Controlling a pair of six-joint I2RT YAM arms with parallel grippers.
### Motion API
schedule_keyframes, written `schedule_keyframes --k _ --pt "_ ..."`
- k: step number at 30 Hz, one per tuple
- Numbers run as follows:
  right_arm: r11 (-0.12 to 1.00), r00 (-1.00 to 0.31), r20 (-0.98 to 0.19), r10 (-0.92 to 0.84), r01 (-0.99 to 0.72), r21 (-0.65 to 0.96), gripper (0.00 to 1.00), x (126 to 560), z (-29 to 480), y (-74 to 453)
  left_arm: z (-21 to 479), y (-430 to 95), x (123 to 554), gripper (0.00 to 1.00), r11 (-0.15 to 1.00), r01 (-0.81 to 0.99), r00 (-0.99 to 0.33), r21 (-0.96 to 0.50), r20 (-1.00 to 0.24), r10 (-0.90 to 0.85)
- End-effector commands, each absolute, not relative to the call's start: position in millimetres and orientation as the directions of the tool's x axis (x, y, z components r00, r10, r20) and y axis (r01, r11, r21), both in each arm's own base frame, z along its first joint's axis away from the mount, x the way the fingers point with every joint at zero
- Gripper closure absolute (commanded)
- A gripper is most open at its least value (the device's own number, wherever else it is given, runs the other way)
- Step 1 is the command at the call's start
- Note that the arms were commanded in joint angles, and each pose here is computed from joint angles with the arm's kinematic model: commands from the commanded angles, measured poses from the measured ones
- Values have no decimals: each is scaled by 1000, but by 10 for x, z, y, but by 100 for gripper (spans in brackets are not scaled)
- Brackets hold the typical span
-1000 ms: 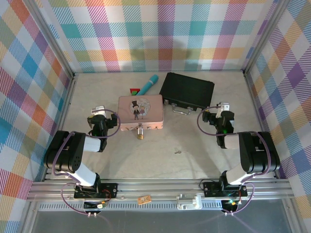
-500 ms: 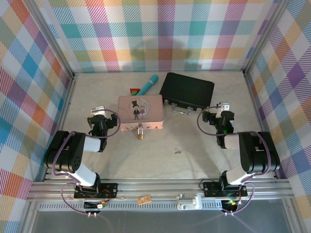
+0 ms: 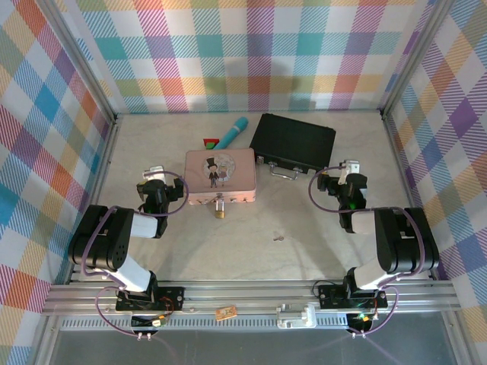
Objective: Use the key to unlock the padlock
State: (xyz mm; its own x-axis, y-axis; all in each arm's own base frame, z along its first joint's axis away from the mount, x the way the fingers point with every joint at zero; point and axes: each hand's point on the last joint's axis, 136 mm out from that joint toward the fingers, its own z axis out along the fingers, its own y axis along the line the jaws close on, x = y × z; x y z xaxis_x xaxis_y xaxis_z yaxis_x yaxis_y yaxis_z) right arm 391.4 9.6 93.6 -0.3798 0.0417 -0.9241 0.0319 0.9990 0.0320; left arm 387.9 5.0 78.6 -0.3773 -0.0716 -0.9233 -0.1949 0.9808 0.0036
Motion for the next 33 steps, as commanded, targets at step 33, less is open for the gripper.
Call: schedule_keyframes --k 33 --pt "877 -893 -446 -54 -256 407 16 3073 1428 2745 1720 -663 3477 0 680 -429 -456 -595 -507 -731"
